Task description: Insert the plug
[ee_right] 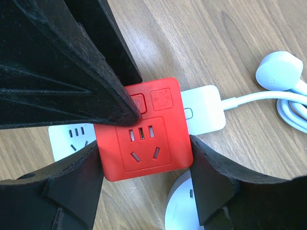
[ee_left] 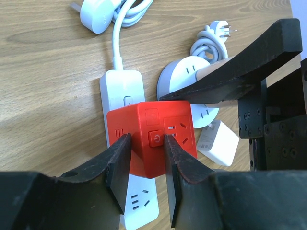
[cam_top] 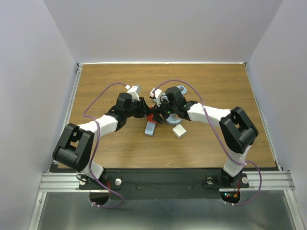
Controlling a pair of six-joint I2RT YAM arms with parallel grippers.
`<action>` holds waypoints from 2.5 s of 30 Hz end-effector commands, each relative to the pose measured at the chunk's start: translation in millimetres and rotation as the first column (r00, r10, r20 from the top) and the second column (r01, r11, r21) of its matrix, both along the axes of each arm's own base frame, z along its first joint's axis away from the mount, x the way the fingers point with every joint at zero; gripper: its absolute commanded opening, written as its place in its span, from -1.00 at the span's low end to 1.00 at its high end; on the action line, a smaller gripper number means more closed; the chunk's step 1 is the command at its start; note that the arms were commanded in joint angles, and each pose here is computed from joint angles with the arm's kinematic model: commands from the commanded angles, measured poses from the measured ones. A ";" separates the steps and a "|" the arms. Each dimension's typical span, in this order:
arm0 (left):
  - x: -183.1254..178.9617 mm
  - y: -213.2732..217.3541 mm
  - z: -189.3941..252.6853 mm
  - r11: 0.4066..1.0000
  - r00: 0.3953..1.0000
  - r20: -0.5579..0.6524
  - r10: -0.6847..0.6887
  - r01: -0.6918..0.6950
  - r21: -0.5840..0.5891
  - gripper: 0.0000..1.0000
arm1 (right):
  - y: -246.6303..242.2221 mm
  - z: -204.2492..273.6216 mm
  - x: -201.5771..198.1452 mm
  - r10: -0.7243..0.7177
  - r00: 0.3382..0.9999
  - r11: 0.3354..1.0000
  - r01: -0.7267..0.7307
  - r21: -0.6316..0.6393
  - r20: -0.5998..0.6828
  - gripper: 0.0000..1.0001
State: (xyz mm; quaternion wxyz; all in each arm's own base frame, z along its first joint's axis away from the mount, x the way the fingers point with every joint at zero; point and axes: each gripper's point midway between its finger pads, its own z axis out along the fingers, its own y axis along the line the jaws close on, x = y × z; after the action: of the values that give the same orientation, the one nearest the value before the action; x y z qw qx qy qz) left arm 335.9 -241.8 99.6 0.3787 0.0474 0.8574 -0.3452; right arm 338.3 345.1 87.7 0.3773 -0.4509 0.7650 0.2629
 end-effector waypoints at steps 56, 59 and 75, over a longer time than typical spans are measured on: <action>-110.6 29.8 -137.1 0.981 0.906 -0.422 0.012 0.072 0.181 -1.00 | -29.9 -127.6 -69.0 -0.102 0.955 0.973 0.037 -0.228 -0.280 -0.99; -114.5 28.7 -139.2 0.980 0.902 -0.432 0.008 0.079 0.183 -1.00 | -26.7 -127.2 -69.4 -0.098 0.951 0.975 0.033 -0.219 -0.293 -0.99; -50.2 3.3 -68.3 0.990 0.972 -0.233 0.016 0.018 0.143 0.41 | -25.1 -106.6 -58.0 -0.174 0.949 0.973 0.123 -0.197 -0.263 -0.99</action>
State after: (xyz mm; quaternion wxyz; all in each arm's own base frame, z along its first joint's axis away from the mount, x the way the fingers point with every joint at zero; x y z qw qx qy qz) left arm 336.6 -242.5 91.0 0.3974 0.0048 0.8482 -0.3502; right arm 339.1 347.8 70.3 0.4030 -0.4168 0.7711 0.2630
